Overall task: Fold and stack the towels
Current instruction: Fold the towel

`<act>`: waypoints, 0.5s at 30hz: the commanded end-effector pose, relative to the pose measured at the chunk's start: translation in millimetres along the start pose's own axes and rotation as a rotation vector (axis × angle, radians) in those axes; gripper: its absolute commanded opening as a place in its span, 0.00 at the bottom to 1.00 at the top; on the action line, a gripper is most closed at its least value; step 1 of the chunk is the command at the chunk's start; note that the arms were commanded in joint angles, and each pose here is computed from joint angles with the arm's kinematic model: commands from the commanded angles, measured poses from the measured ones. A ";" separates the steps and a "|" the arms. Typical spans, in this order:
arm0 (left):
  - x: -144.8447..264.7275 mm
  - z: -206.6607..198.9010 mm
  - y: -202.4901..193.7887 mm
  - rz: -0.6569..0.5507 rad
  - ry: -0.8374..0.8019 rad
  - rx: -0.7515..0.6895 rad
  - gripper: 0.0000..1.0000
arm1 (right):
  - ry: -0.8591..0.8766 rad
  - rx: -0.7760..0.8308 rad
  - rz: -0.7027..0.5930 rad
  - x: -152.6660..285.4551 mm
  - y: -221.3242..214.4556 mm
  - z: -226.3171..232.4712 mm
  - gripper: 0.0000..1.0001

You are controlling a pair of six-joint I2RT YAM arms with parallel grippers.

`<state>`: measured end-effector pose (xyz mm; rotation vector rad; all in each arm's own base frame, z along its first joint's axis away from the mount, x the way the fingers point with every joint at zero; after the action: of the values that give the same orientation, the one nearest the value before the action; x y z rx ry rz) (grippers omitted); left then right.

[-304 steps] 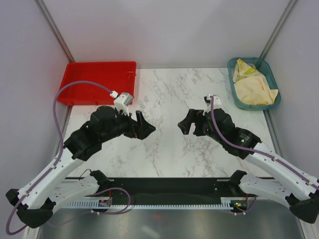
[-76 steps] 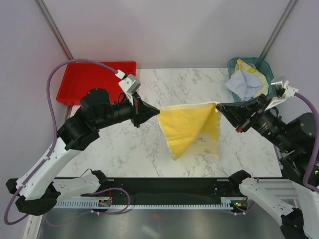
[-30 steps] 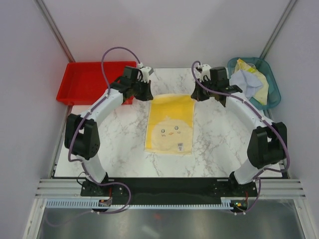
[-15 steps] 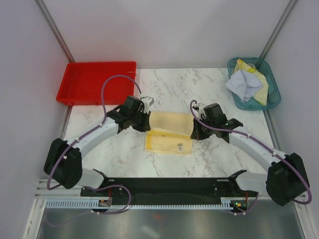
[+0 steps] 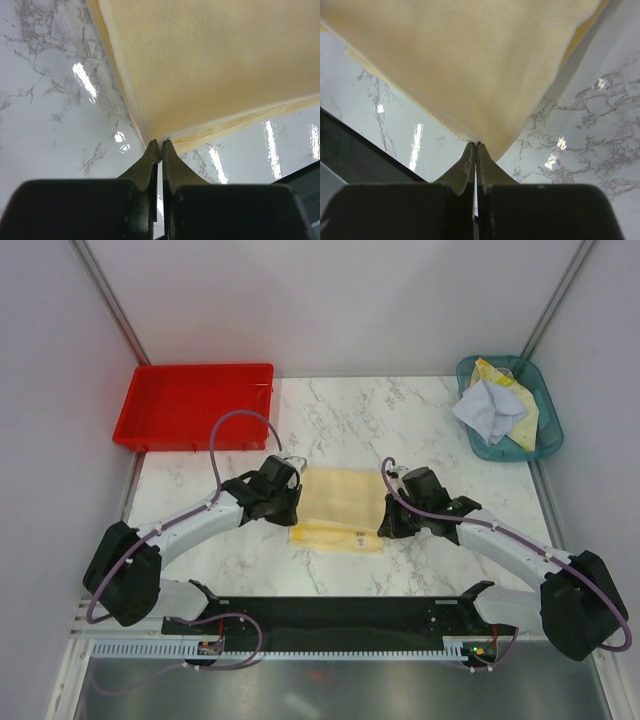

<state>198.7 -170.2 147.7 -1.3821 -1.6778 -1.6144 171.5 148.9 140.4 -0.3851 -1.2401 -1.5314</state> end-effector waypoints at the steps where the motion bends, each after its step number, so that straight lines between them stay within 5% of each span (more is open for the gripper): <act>1: 0.9 3.4 -8.7 -0.003 0.098 0.046 0.02 | -0.042 -0.056 -0.017 -4.2 -7.3 -3.8 0.00; 7: -2.8 5.7 -21.0 0.007 0.142 0.099 0.19 | -0.076 -0.070 0.005 -9.3 -20.7 -10.8 0.02; 10: -6.3 7.5 -27.1 0.030 0.151 0.115 0.22 | -0.074 -0.068 0.011 -9.7 -23.5 -11.5 0.08; 15: -0.8 7.6 -23.5 0.026 0.188 0.138 0.40 | -0.057 -0.069 0.020 -6.6 -27.0 -10.0 0.27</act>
<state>180.0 -164.4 127.6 -1.2570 -1.6105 -1.5441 157.8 144.2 116.3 -0.4786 -1.2127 -1.5491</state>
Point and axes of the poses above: each gripper's point midway between its finger pads, its own x axis back along the fingers, its own z axis along the line the jaws close on, y = z × x, the point moved 9 cm from there along x, back along the fingers, and after that the axes turned 3 degrees about x, right-handed, at the moved point
